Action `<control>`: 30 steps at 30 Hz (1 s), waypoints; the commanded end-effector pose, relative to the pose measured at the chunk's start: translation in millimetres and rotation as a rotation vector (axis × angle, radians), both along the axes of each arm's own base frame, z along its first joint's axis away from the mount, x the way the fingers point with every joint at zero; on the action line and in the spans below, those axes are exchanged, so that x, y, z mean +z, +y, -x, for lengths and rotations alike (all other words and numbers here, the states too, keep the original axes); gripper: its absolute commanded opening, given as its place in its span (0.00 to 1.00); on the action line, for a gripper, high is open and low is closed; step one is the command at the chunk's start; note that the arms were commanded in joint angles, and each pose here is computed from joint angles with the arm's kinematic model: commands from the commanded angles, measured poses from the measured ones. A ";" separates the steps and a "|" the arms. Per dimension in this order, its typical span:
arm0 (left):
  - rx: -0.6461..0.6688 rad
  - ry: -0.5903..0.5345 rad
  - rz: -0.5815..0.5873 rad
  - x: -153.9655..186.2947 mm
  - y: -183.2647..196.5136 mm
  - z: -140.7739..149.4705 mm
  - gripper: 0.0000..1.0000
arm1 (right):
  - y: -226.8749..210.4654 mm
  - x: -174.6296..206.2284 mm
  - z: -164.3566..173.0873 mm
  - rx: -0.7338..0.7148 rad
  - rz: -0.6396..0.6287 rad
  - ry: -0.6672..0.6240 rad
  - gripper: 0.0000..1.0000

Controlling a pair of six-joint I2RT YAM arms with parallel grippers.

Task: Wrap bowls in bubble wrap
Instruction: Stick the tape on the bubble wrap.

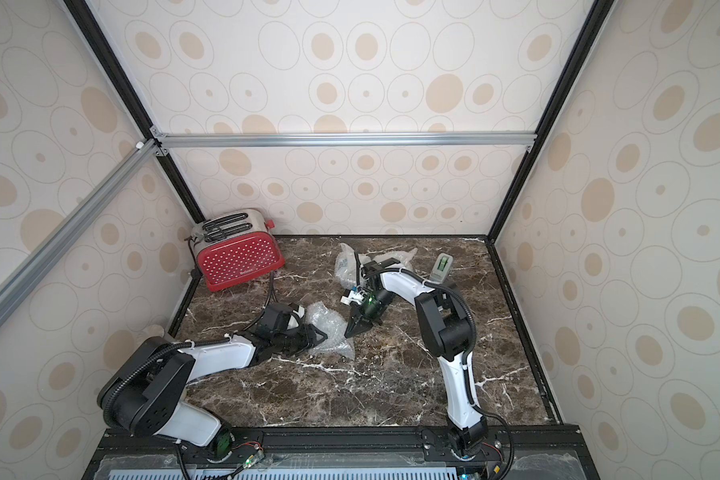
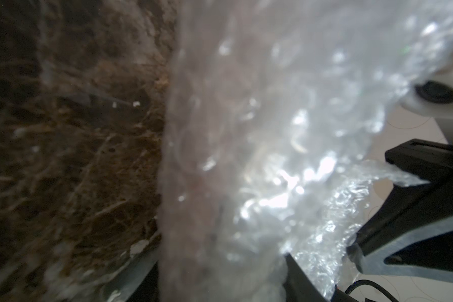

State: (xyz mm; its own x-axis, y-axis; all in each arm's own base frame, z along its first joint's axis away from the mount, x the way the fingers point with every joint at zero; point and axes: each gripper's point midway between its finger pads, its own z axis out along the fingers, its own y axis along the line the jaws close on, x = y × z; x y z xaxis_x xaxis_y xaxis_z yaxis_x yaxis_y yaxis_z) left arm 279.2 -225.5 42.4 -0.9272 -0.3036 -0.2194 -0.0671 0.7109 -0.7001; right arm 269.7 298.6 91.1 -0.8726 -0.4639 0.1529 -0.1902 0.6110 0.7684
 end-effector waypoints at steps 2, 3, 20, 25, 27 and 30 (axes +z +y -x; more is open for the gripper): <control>-0.008 -0.027 0.010 9.7 -3.0 -7.6 0.51 | 0.8 -4.4 2.3 0.024 0.010 0.010 0.05; -0.007 -0.026 0.010 10.0 -2.8 -7.8 0.52 | 1.4 -5.2 2.0 0.026 0.013 0.009 0.05; -0.008 -0.031 0.015 13.0 -4.7 -9.9 0.52 | 1.3 -18.8 3.5 0.039 0.171 -0.066 0.09; -0.011 -0.036 0.023 14.7 -6.4 -11.1 0.52 | 7.5 -20.2 5.1 0.044 0.192 -0.060 0.10; -0.010 -0.038 0.023 16.0 -5.9 -11.0 0.52 | 8.0 -20.7 5.7 0.040 0.192 -0.054 0.10; -0.011 -0.044 0.024 19.2 -5.4 -9.8 0.54 | 7.1 -20.9 5.6 0.037 0.199 -0.055 0.10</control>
State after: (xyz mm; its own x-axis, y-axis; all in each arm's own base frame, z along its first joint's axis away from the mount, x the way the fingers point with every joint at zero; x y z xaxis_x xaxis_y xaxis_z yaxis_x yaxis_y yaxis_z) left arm 279.8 -226.4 44.0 -0.9280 -0.3020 -0.2182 -0.0655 0.7087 -0.7025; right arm 265.6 305.3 72.1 -0.8680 -0.4617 0.1825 -0.2547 0.7297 0.6346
